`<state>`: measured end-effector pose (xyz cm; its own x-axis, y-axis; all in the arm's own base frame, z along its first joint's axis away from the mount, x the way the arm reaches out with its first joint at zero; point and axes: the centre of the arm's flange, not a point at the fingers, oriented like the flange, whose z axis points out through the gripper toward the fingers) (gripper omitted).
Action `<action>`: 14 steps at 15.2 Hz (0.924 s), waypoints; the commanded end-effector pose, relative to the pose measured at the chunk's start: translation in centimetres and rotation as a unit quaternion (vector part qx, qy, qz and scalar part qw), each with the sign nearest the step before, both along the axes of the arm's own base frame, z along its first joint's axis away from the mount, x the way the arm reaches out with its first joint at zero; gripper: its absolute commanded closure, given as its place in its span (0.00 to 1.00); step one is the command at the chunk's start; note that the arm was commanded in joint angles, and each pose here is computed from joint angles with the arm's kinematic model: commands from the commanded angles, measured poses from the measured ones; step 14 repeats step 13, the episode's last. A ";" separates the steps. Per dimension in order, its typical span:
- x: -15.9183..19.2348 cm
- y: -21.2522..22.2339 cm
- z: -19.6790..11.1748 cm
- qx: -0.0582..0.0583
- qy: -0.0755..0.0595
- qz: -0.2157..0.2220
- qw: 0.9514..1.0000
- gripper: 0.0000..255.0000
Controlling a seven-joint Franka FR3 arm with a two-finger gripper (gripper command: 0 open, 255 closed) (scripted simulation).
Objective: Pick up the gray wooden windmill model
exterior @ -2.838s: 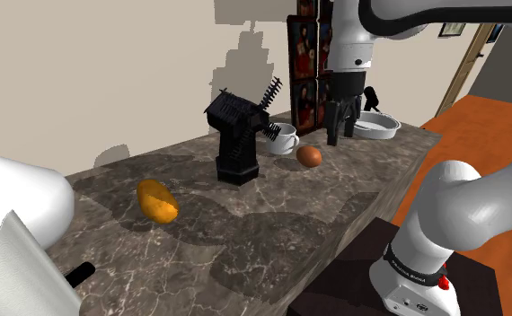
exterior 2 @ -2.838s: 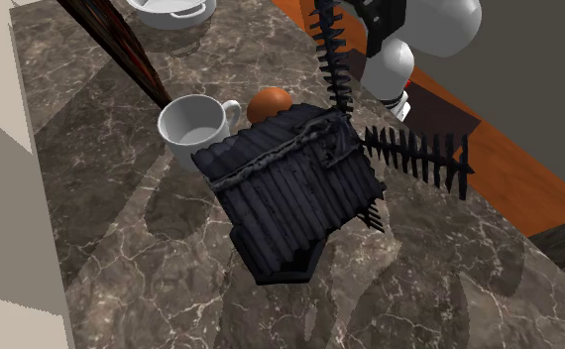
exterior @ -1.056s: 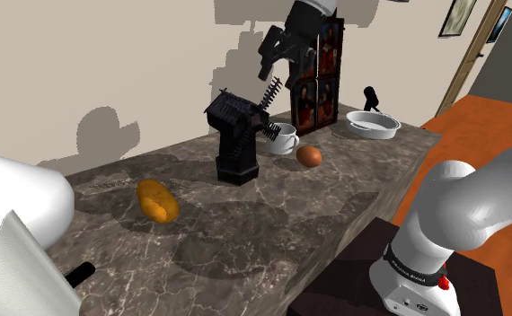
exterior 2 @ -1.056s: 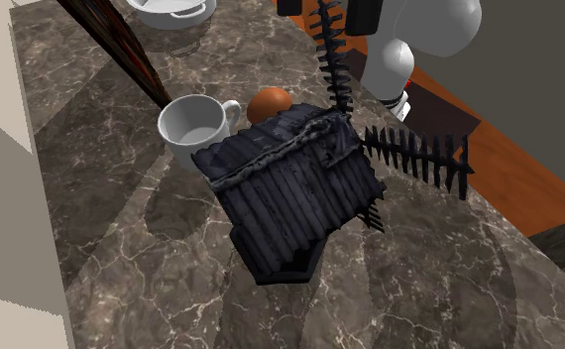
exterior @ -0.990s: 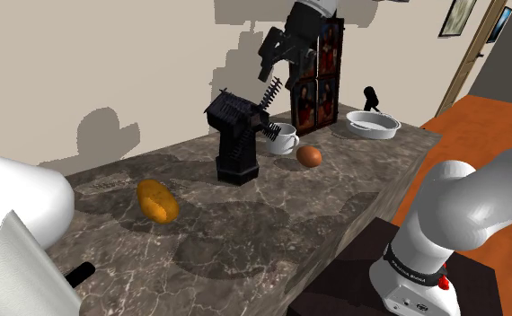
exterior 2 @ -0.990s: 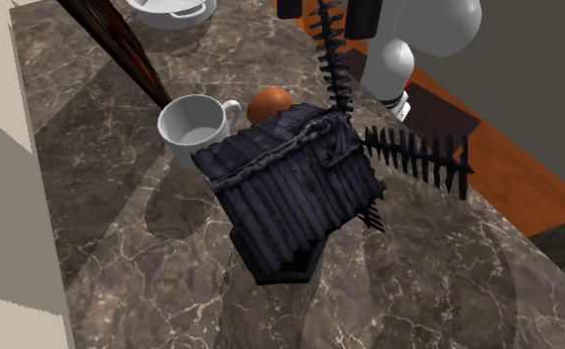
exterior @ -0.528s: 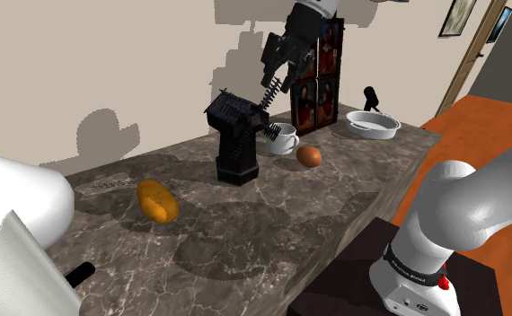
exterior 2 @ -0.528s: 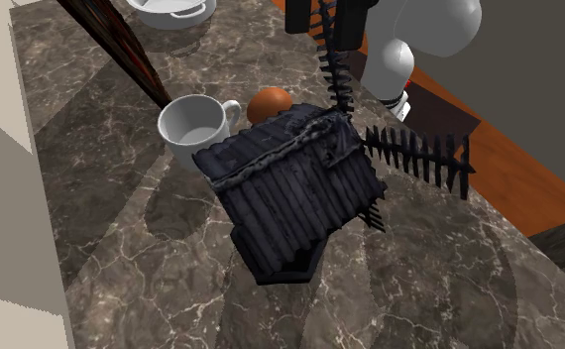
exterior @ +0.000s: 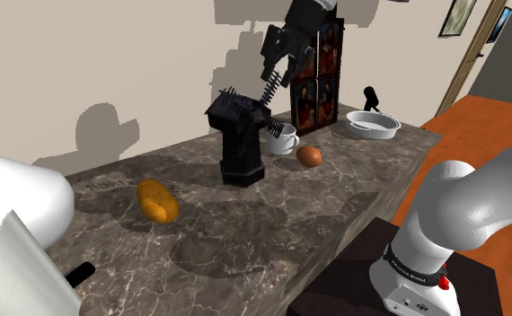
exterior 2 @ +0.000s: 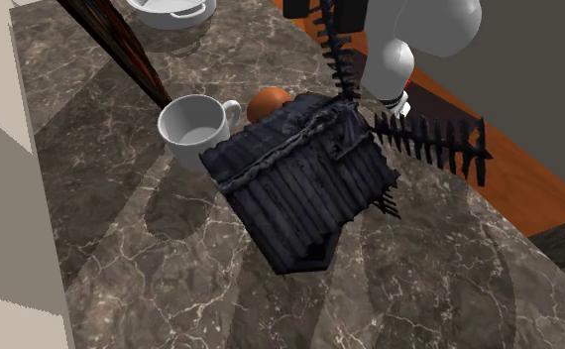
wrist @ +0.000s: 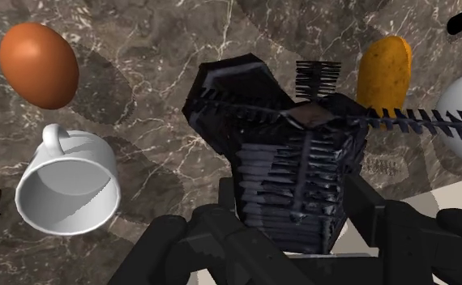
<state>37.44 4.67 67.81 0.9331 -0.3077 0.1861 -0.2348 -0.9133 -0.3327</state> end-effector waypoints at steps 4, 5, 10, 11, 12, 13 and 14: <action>-0.1 0.0 2.7 0.000 -0.001 0.000 1.000 1.00; -0.1 0.0 3.3 0.000 -0.001 0.000 1.000 1.00; -0.1 0.0 5.9 0.000 -0.001 0.000 1.000 1.00; -0.1 0.0 6.4 0.000 -0.001 0.000 1.000 1.00; -0.1 0.0 6.5 0.000 -0.001 0.000 1.000 1.00; -0.1 0.0 6.5 0.000 -0.001 0.000 1.000 1.00; -0.1 0.0 6.5 0.000 -0.001 0.000 1.000 1.00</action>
